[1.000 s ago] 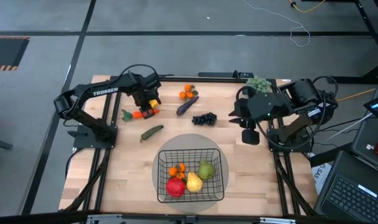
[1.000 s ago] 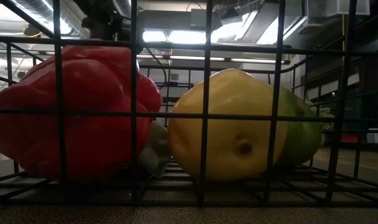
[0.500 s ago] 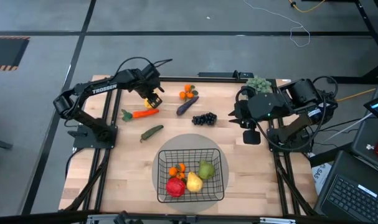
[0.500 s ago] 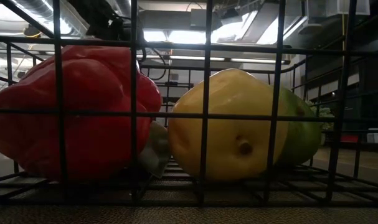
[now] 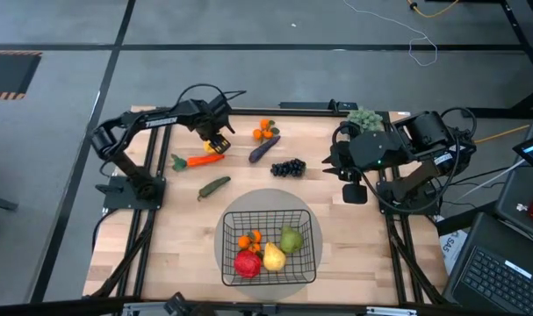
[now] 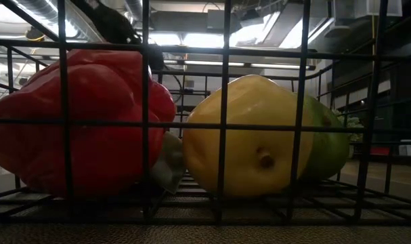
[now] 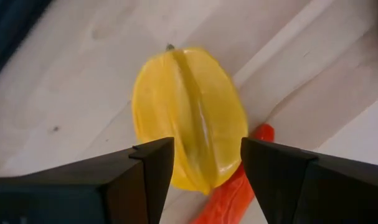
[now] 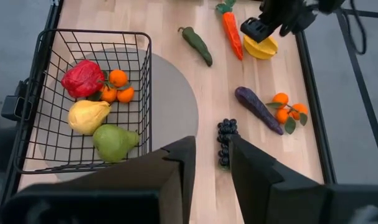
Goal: Build produce basket
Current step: Put the starfruit into the black wire basket
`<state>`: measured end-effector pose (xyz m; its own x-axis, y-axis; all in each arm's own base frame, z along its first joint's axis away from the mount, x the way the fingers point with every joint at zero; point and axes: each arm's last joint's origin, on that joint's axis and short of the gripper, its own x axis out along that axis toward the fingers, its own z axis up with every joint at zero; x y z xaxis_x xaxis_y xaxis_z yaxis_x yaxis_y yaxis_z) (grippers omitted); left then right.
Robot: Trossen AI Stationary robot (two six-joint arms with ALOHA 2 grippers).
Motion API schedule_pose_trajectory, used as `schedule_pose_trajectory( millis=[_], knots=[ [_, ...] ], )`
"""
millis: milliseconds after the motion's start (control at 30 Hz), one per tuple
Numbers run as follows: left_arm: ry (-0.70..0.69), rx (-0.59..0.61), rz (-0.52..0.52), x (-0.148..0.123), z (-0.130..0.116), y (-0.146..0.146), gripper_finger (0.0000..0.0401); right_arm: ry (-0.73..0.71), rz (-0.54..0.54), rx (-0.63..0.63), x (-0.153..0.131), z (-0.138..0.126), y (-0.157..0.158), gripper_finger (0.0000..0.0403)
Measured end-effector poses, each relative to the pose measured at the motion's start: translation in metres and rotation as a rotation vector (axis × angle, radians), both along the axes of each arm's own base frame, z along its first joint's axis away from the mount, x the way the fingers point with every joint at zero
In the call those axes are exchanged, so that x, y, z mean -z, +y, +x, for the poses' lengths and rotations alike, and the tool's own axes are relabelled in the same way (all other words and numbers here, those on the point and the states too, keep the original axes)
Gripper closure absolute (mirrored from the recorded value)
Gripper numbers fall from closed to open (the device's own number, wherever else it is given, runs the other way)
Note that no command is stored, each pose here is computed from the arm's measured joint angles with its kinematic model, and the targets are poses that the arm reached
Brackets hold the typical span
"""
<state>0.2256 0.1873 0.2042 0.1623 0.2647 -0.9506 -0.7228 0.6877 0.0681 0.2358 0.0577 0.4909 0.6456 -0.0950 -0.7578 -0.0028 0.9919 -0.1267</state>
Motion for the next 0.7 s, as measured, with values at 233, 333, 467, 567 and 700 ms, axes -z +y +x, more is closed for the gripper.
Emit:
schedule_pose_trajectory(
  millis=[233, 333, 467, 567, 700],
  knots=[
    [0.055, -0.002, -0.021, 0.017, 0.005, 0.005, 0.0227, 0.0, 0.0, 0.0, 0.0, 0.0, 0.0, 0.0315],
    [0.047, -0.029, -0.025, 0.017, 0.005, 0.005, 0.0238, 0.0, 0.0, 0.0, 0.0, 0.0, 0.0, 0.0315],
    [0.052, -0.06, -0.033, 0.018, 0.004, 0.005, 0.0291, 0.0, 0.0, 0.0, 0.0, 0.0, 0.0, 0.0315],
    [0.052, -0.063, -0.034, 0.017, 0.004, 0.005, 0.036, 0.0, -0.001, 0.0, 0.0, 0.0, 0.0, 0.0315],
    [0.085, -0.081, 0.007, 0.017, 0.005, 0.002, 0.0389, 0.001, -0.002, -0.001, 0.0, 0.0, 0.0, 0.0315]
  ],
)
